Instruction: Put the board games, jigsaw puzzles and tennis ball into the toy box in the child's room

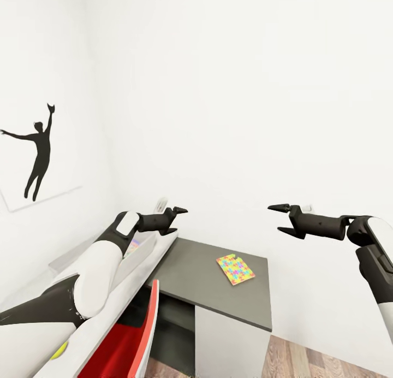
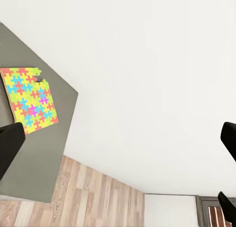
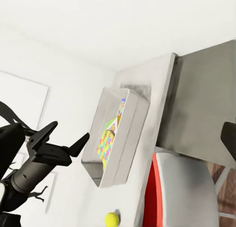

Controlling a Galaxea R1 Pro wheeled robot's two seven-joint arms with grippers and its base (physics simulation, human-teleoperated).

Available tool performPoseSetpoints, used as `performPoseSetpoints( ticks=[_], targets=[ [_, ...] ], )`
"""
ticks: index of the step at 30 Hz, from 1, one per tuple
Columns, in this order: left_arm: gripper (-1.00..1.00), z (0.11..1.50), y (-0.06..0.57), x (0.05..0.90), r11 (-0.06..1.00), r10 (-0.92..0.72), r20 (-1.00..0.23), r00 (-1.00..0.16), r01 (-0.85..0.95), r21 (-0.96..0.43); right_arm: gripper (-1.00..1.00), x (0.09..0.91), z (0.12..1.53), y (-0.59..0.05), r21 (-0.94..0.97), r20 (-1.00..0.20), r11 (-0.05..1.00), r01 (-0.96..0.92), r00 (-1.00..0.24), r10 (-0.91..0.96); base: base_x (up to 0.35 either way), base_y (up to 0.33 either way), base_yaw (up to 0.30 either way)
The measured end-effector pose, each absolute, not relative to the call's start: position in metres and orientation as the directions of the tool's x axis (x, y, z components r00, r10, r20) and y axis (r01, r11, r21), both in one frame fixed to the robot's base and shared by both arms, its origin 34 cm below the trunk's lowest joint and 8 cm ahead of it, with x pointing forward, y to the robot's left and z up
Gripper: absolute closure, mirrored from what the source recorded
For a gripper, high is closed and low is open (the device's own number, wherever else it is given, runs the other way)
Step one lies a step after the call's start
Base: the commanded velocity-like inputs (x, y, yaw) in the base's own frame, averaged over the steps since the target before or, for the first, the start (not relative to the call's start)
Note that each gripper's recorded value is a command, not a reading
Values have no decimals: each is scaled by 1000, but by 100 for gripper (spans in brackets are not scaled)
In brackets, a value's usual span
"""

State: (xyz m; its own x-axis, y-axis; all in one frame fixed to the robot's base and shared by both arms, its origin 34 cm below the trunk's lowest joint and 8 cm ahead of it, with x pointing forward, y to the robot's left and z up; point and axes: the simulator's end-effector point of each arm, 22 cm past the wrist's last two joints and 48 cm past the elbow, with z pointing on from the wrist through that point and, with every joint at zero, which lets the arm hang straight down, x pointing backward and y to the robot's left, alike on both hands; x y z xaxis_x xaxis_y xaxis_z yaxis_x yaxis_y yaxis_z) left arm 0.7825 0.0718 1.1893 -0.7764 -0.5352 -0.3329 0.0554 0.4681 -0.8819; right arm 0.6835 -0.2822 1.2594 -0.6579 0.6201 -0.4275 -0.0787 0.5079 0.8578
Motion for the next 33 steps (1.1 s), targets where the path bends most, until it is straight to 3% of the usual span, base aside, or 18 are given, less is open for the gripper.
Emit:
performPoseSetpoints(
  ticks=[22,33],
  targets=[
    [-100,1165,71,789,470,-537,-308,-786,25,-882,-100,695,1221,-301,859,-372,511,12,-673,640,-2,-1,0],
    [-100,1153,73,793,471,-540,-297,-788,10,-882,-100,699,1207,-305,857,-355,513,37,-678,643,-80,-118,-43]
  ],
)
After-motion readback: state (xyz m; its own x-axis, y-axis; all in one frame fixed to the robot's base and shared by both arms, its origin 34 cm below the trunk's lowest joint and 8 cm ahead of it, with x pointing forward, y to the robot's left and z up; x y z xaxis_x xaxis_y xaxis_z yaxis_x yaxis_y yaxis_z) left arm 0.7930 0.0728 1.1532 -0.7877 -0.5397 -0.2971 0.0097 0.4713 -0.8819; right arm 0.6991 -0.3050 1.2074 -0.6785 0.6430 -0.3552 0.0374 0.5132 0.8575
